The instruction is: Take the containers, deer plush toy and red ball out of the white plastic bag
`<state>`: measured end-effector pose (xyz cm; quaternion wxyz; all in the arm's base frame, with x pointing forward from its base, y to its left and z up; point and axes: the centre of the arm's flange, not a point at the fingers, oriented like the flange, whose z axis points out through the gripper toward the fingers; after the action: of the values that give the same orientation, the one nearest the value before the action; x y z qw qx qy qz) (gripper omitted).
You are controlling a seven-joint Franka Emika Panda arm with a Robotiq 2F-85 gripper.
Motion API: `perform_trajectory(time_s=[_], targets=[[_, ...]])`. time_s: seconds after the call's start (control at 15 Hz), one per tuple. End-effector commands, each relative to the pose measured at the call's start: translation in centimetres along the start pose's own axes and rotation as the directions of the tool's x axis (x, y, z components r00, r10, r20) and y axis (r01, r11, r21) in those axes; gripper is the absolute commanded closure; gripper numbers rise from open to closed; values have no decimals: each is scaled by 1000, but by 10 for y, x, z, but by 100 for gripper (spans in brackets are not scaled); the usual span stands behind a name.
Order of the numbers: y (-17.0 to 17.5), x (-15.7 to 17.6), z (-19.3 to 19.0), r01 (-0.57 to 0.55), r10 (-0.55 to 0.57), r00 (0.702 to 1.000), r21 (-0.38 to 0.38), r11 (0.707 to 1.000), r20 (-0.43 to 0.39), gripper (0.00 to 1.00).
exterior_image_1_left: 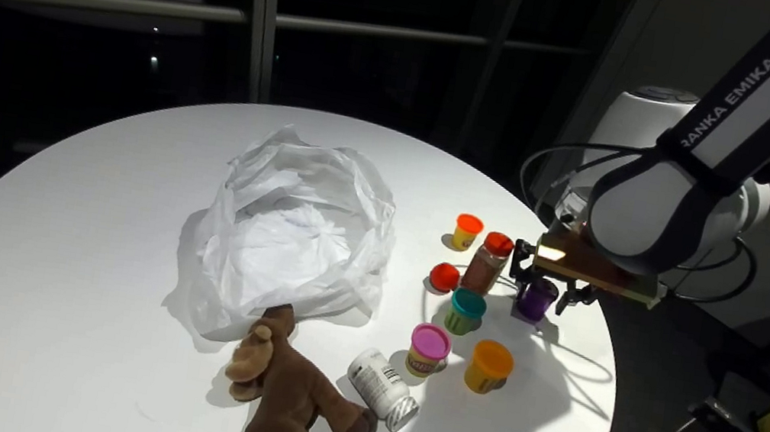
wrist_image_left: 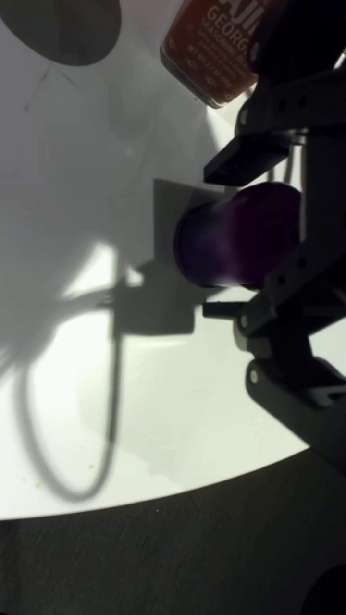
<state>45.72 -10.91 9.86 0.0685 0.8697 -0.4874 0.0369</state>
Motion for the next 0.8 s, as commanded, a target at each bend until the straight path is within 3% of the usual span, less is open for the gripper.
perform_trajectory(time_s=[0.0, 0.07, 0.4, 0.73], targets=[[11, -10, -13, -31, 32, 999, 39, 999, -27, 4], [17, -14, -21, -42, 44, 998, 50, 998, -38, 0], [45, -35, -94, -47, 57, 994, 107, 993, -93, 0], [31, -28, -169, 126, -110, 990, 220, 967, -85, 0]])
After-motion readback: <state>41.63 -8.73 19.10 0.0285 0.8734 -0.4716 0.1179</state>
